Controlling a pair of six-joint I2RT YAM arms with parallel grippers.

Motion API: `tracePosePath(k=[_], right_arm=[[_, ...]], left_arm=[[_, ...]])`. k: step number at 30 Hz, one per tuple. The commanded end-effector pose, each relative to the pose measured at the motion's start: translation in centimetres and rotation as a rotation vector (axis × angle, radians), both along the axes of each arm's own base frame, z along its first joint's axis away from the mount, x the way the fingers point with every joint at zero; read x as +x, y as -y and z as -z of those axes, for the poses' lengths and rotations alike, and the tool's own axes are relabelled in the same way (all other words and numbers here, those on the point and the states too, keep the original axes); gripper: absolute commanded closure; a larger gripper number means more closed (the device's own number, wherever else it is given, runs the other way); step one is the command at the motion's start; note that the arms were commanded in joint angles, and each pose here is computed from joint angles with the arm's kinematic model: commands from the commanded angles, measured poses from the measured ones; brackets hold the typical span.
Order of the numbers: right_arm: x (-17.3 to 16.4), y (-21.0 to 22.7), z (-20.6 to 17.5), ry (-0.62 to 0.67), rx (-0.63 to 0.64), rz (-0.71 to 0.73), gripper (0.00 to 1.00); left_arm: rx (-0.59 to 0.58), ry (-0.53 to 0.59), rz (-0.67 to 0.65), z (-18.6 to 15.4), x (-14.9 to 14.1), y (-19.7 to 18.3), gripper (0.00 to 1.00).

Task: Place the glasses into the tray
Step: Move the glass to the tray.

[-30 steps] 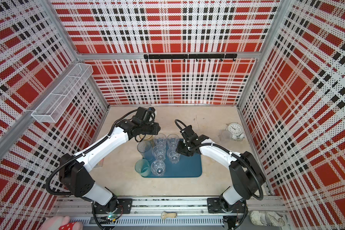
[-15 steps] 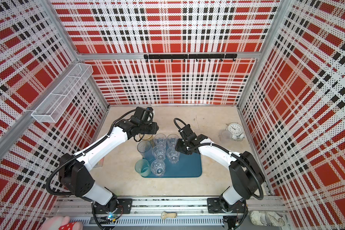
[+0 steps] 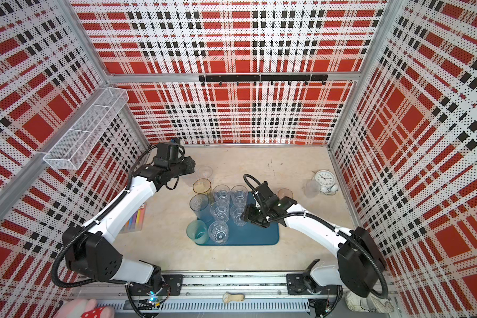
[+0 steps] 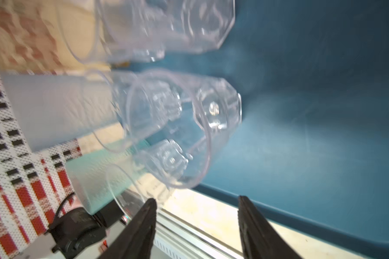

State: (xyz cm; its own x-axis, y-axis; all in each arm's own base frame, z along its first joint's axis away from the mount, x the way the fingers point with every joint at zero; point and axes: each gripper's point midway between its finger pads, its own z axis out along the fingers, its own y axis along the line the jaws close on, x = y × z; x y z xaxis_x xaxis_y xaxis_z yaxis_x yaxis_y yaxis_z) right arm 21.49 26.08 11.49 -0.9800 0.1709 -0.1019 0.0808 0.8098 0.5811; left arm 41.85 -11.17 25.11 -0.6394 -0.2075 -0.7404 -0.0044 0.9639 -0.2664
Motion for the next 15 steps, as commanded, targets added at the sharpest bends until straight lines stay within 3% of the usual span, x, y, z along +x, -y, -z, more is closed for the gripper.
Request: tracePosePath(k=[1,6,15], right_arm=[[0.0,-2.1,-1.0,-0.009,0.107,0.011,0.37],[1.1,-3.6,-0.3,-0.005,0.182,0.035,0.37],[3.4,-3.8,0.5,0.050,0.132,0.066,0.37]], left_arm=[[-0.011,0.040,-0.020,-0.7,0.1,-0.7,0.62],[-0.033,0.032,-0.054,-0.1,0.0,-1.3,0.61],[-0.026,0.016,-0.089,0.9,0.0,-2.9,0.61]])
